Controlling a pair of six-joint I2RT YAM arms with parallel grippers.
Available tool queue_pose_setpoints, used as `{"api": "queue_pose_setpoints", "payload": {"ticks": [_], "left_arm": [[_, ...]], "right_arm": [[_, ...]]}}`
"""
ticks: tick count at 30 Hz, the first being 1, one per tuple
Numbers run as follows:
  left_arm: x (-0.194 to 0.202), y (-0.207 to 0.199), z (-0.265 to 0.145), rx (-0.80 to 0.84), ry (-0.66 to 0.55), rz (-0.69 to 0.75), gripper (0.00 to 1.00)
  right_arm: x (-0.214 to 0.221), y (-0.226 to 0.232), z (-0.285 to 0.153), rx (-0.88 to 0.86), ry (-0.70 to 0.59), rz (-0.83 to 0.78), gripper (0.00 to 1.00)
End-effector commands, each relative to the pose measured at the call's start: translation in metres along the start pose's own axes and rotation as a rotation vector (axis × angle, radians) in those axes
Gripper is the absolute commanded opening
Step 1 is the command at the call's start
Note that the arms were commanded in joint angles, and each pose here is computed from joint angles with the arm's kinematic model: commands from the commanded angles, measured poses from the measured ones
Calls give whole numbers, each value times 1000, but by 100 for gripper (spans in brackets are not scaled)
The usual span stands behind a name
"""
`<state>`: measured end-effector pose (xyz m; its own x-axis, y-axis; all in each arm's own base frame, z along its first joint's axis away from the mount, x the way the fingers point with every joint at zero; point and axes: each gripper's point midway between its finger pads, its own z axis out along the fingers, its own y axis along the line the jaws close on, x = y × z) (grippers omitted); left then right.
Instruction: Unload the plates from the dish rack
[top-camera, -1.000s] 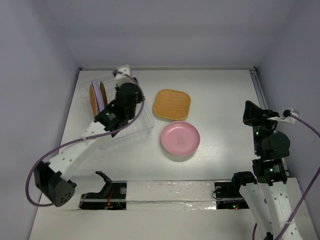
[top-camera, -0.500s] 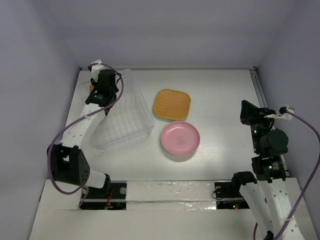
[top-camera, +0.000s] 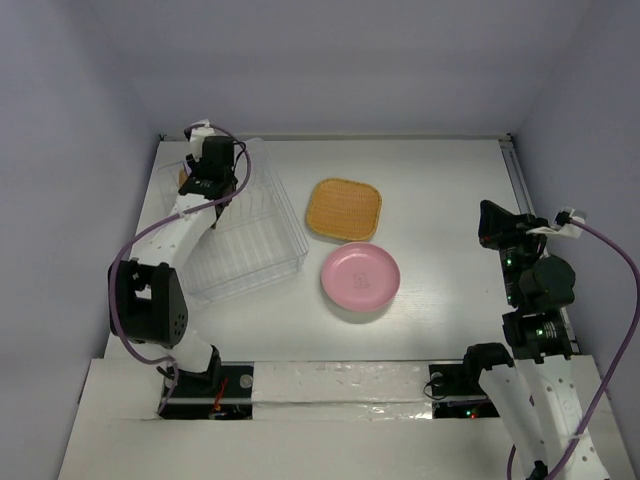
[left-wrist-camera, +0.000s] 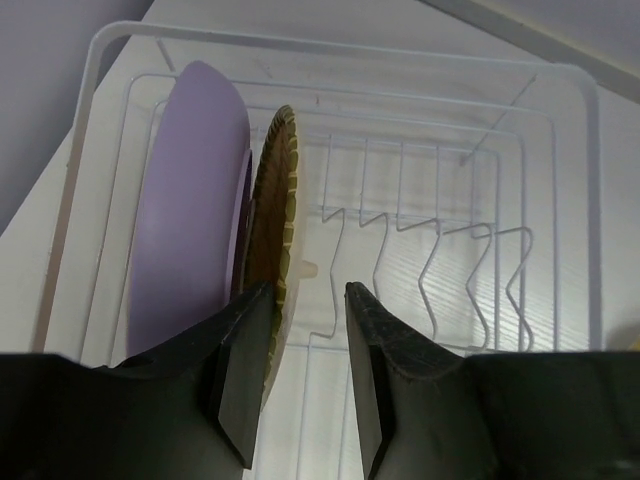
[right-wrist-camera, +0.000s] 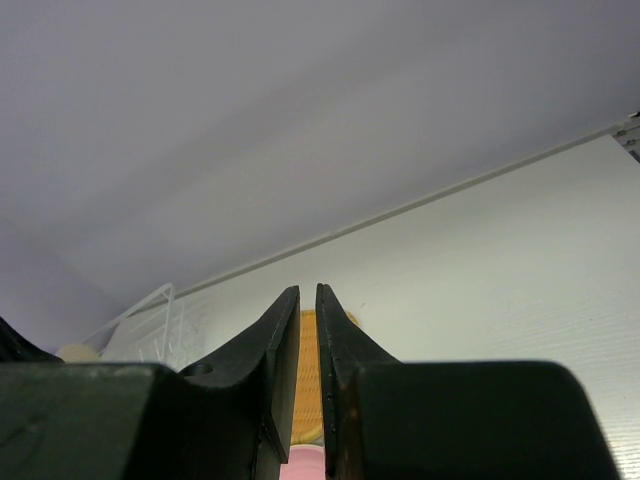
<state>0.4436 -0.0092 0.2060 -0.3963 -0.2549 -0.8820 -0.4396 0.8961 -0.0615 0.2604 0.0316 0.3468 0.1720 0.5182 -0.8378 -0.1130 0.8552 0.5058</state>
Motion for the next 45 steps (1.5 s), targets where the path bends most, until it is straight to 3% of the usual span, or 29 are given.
{"api": "queue_pose_setpoints", "payload": {"ticks": [1, 7, 12, 13, 29, 32, 45], "left_arm": [[-9, 0, 9, -11, -16, -9, 31], [-10, 5, 15, -12, -16, -11, 28], [-20, 4, 10, 4, -49, -18, 2], [-22, 5, 8, 5, -55, -21, 0], [-73, 3, -52, 163, -226, -82, 0], [-96, -14, -77, 299, -317, -88, 0], [-100, -104, -160, 618, -419, 88, 0]], "right_arm": [[-16, 14, 2, -53, -51, 6, 18], [-15, 15, 2, -58, -44, 7, 18], [-14, 16, 3, -63, -44, 7, 18], [-13, 15, 3, -63, -40, 7, 18], [-8, 13, 8, -53, -26, 4, 18], [-9, 14, 7, -57, -30, 4, 18], [-10, 14, 6, -56, -32, 6, 19]]}}
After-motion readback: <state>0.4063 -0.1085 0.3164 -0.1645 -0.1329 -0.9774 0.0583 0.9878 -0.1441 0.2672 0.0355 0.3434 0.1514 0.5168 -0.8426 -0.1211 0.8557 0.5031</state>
